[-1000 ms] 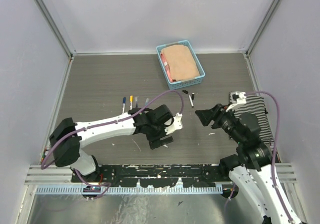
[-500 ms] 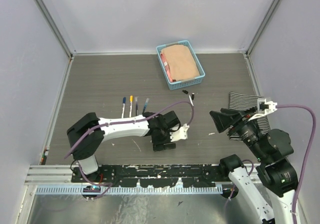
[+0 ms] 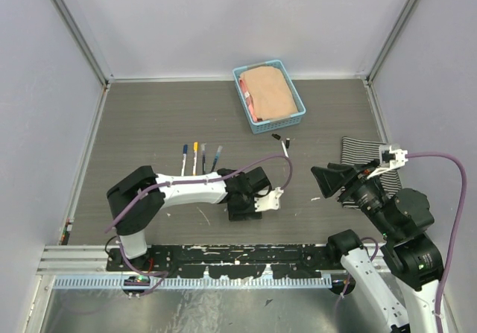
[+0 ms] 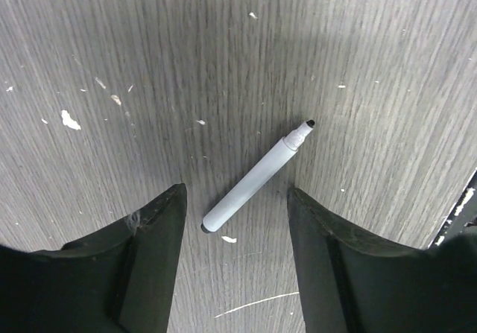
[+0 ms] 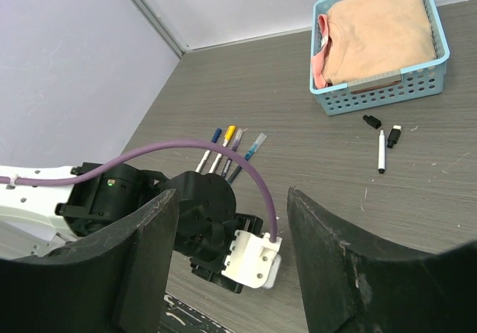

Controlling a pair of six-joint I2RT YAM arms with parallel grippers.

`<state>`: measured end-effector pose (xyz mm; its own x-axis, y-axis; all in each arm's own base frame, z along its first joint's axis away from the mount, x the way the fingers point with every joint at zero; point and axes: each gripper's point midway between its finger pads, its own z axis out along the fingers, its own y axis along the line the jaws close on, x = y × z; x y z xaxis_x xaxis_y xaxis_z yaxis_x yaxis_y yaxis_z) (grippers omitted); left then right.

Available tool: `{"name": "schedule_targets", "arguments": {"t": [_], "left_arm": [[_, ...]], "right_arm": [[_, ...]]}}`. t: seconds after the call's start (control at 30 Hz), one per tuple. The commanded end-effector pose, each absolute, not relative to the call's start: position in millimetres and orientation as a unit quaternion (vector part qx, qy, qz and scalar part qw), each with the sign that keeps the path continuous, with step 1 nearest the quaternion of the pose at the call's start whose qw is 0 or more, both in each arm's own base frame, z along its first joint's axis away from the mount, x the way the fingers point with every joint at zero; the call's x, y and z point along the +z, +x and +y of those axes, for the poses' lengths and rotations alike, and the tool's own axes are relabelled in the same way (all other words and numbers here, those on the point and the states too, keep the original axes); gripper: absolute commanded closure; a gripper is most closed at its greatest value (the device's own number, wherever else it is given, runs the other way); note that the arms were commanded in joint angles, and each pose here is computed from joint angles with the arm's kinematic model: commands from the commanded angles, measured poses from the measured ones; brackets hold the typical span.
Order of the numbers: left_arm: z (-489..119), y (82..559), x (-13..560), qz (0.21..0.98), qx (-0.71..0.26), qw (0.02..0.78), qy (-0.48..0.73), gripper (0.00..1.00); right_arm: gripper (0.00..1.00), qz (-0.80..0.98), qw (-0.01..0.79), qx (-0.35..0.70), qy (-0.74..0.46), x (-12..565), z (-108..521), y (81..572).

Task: Insert the pens into the pen caps
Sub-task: Pick up the pen from the center of the board.

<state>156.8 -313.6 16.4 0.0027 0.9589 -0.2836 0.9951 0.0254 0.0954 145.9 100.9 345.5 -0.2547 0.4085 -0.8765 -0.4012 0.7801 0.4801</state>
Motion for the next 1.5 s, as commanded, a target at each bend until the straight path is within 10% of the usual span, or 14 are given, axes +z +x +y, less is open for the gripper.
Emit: {"name": "schedule_targets", "arguments": {"t": [0.0, 0.6, 1.47], "left_arm": [[-303.7, 156.6, -9.8, 0.705, -0.043, 0.11, 0.7, 0.4], [-309.7, 159.7, 1.0, 0.727, -0.052, 0.145, 0.669, 0.96], [-326.3, 169.4, 144.5, 0.754, -0.179, 0.382, 0.503, 1.0]], "right_arm": [[0.35, 0.714, 0.618, 0.329, -0.008, 352.3, 102.7, 150.6], [0.35, 0.716, 0.621, 0.319, 0.014, 354.2, 97.8, 157.9], [0.35, 0.75, 0.565, 0.269, 0.211, 298.3, 67.5, 195.2]]}}
